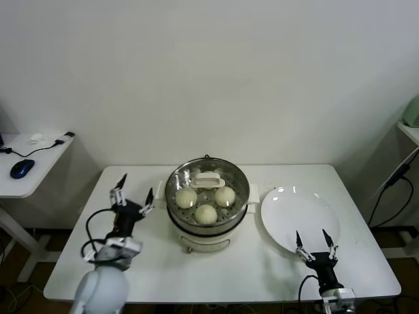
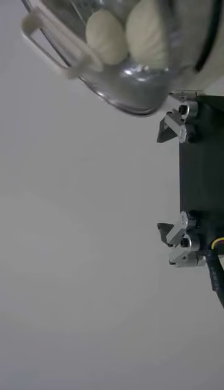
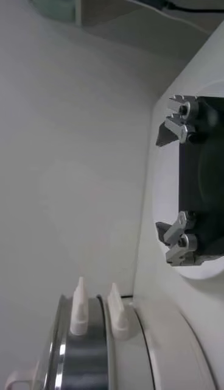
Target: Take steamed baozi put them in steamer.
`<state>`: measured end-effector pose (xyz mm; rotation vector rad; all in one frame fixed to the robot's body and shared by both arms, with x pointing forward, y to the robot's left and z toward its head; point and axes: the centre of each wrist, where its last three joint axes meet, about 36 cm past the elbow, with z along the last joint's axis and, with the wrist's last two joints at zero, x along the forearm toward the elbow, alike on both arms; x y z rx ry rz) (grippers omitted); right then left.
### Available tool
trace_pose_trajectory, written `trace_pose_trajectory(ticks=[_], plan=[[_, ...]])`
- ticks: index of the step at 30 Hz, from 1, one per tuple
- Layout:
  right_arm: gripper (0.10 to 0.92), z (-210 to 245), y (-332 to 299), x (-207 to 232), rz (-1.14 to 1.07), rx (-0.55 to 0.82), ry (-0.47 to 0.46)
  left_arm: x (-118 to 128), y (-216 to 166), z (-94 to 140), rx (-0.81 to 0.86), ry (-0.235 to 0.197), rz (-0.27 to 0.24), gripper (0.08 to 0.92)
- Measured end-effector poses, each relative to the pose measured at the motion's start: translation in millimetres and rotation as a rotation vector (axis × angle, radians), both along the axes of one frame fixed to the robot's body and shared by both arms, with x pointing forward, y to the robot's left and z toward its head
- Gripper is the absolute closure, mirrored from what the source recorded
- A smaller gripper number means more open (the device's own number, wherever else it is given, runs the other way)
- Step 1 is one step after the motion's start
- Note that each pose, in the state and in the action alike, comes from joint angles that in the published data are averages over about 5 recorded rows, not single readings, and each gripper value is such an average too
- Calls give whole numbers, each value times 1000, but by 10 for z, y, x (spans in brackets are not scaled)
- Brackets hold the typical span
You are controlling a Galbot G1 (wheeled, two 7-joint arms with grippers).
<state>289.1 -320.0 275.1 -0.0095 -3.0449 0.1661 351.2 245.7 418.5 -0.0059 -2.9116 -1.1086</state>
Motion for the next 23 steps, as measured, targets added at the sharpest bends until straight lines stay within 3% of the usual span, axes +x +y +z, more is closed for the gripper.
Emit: trace_pose_trajectory(ticks=[5,12,23], plan=[[200,-47,23,9,1,5,1,-161,308,-327,-228,39,5,177],[200,-105,26,14,-2,8,9,-343,499,-680,-426,57,41,177],[200,-118,22,51,-1,9,11,-500,600,-912,-559,57,89,177]])
